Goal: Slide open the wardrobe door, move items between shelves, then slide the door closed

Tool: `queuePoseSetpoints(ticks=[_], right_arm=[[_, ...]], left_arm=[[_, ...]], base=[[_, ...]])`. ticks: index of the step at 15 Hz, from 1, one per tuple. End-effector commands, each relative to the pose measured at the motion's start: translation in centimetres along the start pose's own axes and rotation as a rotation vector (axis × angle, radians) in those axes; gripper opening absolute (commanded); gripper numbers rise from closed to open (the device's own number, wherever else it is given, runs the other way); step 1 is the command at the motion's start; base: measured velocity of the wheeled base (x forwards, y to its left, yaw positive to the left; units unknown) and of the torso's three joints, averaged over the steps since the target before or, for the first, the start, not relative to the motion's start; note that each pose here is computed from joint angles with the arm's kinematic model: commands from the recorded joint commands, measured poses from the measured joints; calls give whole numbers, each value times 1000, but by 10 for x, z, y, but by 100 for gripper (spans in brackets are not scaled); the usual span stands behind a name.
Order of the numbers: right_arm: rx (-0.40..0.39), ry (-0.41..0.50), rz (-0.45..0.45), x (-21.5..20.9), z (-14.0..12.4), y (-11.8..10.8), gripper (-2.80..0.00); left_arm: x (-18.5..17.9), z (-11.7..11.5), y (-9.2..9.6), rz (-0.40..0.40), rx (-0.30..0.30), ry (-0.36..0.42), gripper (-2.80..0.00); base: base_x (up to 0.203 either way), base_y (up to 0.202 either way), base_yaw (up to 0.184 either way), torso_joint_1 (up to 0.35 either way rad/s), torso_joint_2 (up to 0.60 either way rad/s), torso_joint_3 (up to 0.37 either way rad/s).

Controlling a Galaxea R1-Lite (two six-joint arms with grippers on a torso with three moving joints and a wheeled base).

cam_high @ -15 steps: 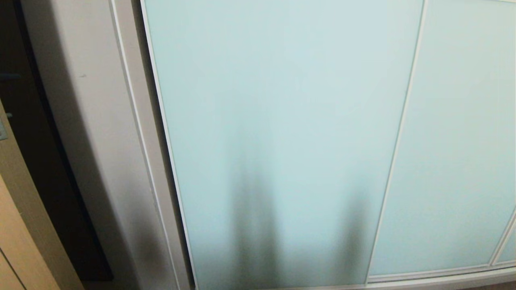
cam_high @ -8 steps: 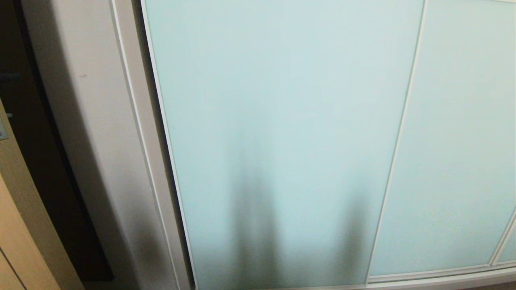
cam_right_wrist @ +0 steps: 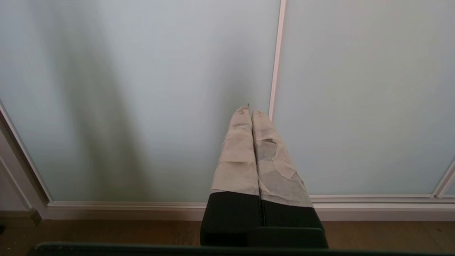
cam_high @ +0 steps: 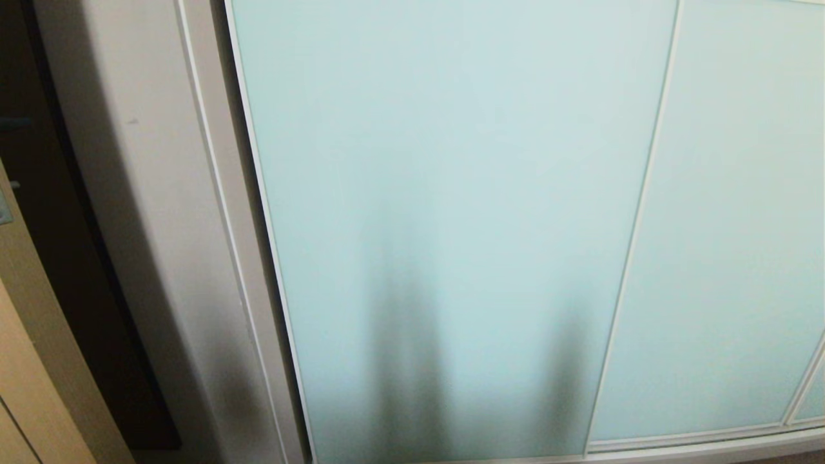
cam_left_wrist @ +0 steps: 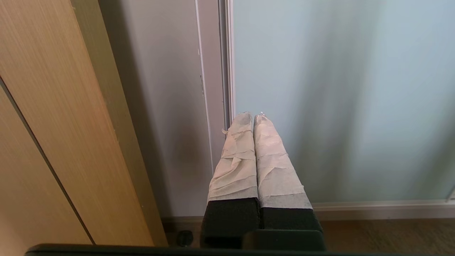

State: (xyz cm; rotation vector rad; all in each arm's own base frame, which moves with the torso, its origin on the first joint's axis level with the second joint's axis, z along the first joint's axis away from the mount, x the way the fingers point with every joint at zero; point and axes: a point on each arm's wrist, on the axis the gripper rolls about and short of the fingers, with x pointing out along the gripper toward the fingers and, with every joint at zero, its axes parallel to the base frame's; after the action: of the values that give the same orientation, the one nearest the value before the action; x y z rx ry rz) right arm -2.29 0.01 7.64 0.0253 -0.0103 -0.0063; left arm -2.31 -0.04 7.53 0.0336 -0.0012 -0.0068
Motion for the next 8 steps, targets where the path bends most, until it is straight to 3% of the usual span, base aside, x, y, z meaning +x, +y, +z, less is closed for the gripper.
queuePoseSetpoints(ticks=[1, 8], right_arm=[[2, 3, 2, 0, 0, 0, -280], [1, 1, 1, 0, 0, 0, -280]], left_arm=[[0, 0, 0, 1, 0, 4, -280], [0, 0, 0, 1, 0, 4, -280]], base=[[0, 0, 0, 0, 0, 0], [0, 0, 0, 0, 0, 0]])
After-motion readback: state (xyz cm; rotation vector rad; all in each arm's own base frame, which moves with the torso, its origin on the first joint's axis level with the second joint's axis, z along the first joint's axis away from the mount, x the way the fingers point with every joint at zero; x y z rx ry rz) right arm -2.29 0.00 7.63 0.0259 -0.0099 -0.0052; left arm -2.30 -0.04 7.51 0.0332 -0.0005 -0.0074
